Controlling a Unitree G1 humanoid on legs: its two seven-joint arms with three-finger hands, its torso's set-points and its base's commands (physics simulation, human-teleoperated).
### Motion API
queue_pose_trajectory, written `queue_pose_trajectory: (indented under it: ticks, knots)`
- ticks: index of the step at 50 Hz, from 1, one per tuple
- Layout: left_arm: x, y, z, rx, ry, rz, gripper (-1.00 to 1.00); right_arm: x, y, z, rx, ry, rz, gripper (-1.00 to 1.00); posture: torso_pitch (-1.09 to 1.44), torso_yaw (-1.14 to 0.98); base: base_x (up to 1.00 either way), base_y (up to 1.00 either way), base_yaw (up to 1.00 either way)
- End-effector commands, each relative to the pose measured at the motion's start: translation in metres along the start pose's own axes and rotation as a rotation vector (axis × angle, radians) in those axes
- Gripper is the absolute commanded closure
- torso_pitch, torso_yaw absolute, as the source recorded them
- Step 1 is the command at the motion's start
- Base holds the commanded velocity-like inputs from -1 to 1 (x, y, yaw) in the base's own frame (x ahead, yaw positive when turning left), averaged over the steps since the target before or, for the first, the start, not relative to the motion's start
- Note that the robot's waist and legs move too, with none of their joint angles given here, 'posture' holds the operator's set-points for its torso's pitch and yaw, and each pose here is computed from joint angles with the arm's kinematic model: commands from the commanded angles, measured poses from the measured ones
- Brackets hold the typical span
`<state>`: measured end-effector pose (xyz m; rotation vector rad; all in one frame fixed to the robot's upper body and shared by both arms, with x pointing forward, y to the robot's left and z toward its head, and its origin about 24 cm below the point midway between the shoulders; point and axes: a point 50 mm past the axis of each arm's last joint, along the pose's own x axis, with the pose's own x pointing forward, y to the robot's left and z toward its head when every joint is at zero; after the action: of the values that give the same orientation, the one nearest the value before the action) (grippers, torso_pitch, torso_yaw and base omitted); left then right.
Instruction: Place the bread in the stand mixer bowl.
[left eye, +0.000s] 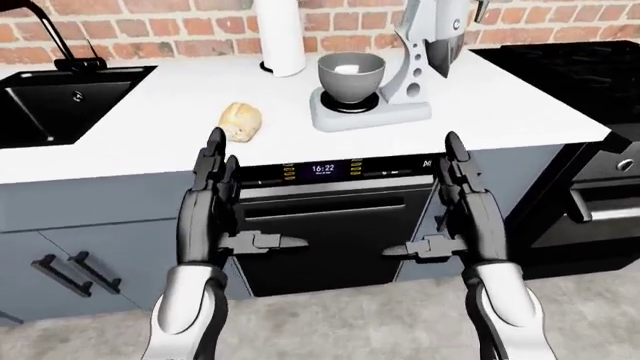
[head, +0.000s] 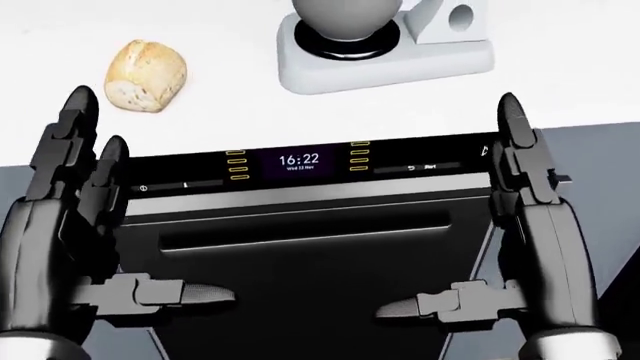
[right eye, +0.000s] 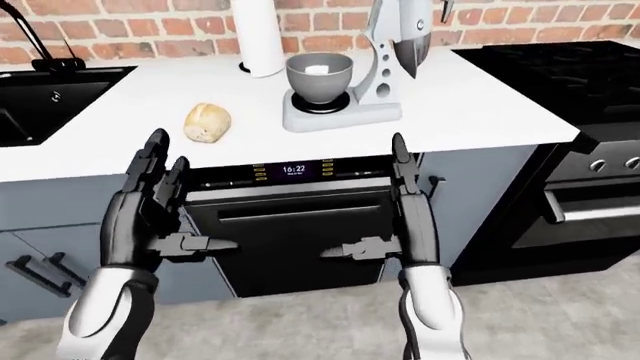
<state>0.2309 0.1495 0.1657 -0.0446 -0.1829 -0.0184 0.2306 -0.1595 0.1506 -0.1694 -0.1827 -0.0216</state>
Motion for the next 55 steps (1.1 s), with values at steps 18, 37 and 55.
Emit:
queue_pose_trajectory:
  ticks: [18, 37, 55]
  knots:
    - [-0.002, 0.000, 0.024, 0.006, -0.098, 0.002, -1.00, -0.004, -0.002, 0.022, -0.001, -0.100, -0.004, -1.00, 0.00, 0.00, 0.21, 0.00, 0.00]
    - [-0.005, 0.001, 0.027, 0.004, -0.106, 0.005, -1.00, -0.008, -0.003, 0.023, 0.001, -0.108, -0.011, -1.00, 0.00, 0.00, 0.21, 0.00, 0.00]
    - [-0.007, 0.001, 0.029, 0.001, -0.113, 0.007, -1.00, -0.010, -0.003, 0.022, 0.007, -0.117, -0.015, -1.00, 0.00, 0.00, 0.20, 0.00, 0.00]
